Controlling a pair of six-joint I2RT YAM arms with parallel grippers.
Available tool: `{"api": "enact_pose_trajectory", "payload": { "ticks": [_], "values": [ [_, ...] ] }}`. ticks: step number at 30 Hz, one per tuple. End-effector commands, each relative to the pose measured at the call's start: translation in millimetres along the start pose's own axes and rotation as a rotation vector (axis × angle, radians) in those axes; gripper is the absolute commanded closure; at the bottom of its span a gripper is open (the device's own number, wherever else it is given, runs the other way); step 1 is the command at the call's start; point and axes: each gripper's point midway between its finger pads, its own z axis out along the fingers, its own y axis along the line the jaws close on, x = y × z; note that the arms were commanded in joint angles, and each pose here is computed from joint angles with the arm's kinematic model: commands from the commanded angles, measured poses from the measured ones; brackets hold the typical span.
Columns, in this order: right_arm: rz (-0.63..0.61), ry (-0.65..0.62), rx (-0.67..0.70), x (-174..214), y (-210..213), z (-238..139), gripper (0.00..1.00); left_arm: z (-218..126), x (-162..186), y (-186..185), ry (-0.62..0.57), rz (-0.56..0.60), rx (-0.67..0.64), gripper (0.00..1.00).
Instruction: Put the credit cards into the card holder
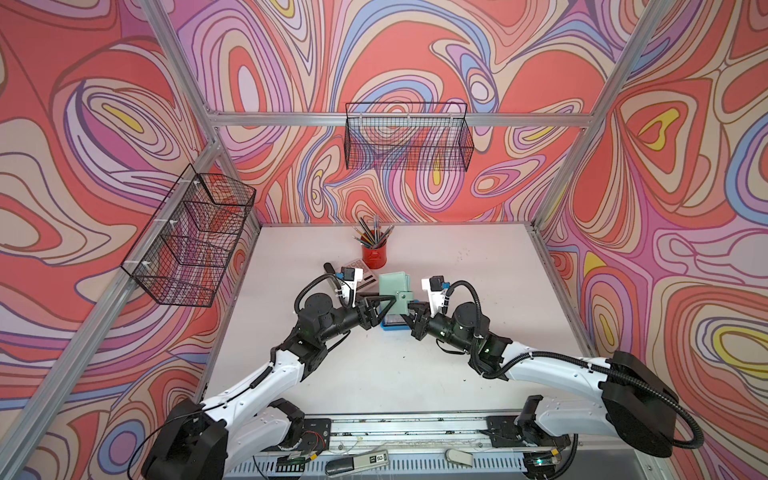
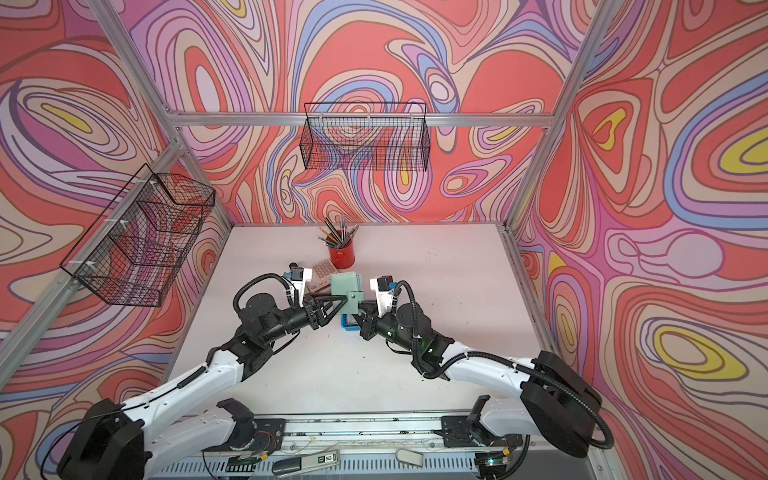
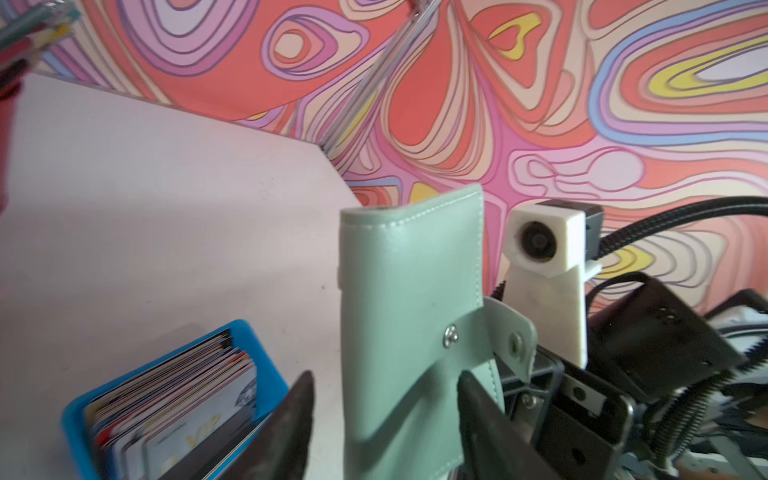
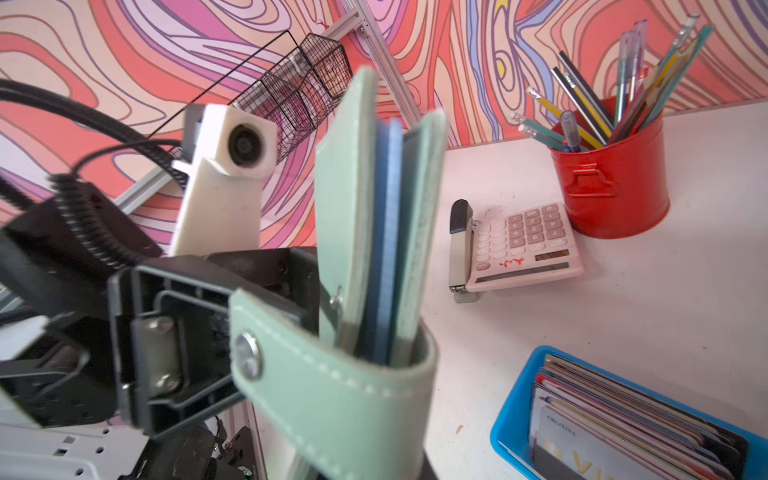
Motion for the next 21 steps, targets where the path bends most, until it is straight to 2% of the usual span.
{"api": "enact_pose_trajectory", "payload": {
  "ticks": [1, 3, 7, 11, 16, 21],
  "values": [
    [-0.032, -0.024, 0.080, -11, -9, 4, 1.00, -19, -10, 7, -0.031, 0.195, -0.241, 0.21],
    [-0.035, -0.004, 0.098, -9, -11, 9, 1.00, -25, -14, 2, -0.047, 0.228, -0.267, 0.18],
    [-0.081, 0.007, 0.084, -6, -7, 12, 1.00, -32, -22, 16, -0.041, 0.244, -0.400, 0.17],
    [-0.228, 0.030, 0.180, 7, 6, 20, 1.00, -37, -27, 33, -0.029, 0.229, -0.525, 0.16],
    [-0.270, 0.072, 0.194, 21, 12, 30, 1.00, -30, -23, 34, 0.002, 0.222, -0.517, 0.14],
    [-0.321, 0.089, 0.219, 28, 18, 35, 1.00, -34, -23, 29, -0.030, 0.223, -0.486, 0.08]
  ]
}}
